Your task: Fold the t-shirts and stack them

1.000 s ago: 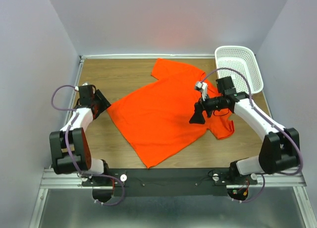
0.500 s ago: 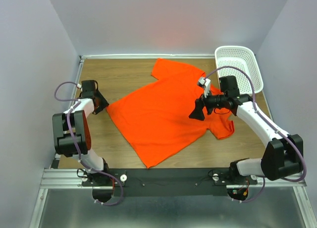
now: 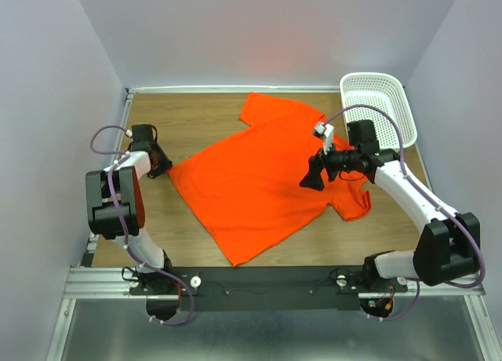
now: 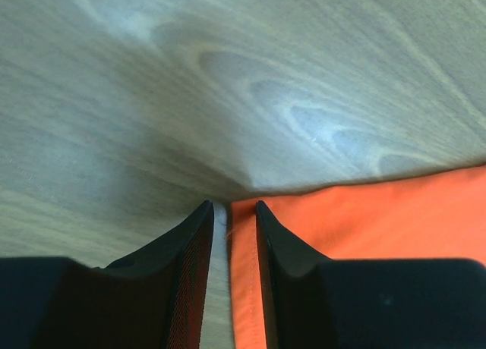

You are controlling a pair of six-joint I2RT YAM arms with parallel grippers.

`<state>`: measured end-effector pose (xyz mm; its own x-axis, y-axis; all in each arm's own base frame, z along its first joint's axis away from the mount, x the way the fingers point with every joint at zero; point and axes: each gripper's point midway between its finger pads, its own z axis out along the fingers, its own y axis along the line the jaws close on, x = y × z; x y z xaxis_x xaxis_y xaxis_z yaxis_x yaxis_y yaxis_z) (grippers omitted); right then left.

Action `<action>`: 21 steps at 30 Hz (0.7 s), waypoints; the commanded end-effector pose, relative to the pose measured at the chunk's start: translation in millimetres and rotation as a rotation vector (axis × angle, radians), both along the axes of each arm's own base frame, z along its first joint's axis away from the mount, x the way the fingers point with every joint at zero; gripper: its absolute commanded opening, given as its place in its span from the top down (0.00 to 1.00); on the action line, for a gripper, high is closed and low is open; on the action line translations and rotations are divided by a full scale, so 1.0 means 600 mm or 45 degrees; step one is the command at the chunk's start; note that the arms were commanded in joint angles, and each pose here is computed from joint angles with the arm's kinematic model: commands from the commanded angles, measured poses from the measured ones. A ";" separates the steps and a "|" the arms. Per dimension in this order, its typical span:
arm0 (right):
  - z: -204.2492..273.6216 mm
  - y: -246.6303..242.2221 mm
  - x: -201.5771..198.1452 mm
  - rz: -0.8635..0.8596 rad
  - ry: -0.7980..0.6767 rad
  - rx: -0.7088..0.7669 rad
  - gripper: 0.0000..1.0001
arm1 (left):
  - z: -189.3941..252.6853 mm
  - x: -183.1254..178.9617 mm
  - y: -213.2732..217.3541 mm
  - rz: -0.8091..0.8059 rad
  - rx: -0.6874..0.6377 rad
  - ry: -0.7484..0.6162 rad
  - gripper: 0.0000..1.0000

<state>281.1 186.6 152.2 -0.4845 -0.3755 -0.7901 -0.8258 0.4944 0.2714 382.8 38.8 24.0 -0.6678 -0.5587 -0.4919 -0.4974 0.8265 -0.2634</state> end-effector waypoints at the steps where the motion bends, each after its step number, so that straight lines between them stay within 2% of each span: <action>1: 0.006 -0.001 0.005 -0.014 -0.036 -0.004 0.00 | -0.060 -0.038 -0.004 -0.046 0.053 0.195 0.63; 2: 0.008 -0.001 0.006 -0.016 -0.042 -0.004 0.00 | -0.063 -0.041 -0.005 -0.053 0.062 0.210 0.66; 9: 0.017 -0.002 0.003 -0.014 -0.062 0.003 0.00 | -0.079 -0.046 -0.012 -0.076 0.115 0.266 0.67; 14: 0.020 -0.002 0.003 -0.015 -0.073 0.003 0.00 | -0.075 -0.048 -0.013 -0.094 0.119 0.259 0.90; 21: 0.016 -0.003 0.004 -0.018 -0.072 -0.005 0.00 | -0.028 -0.034 -0.006 -0.108 0.163 0.164 1.00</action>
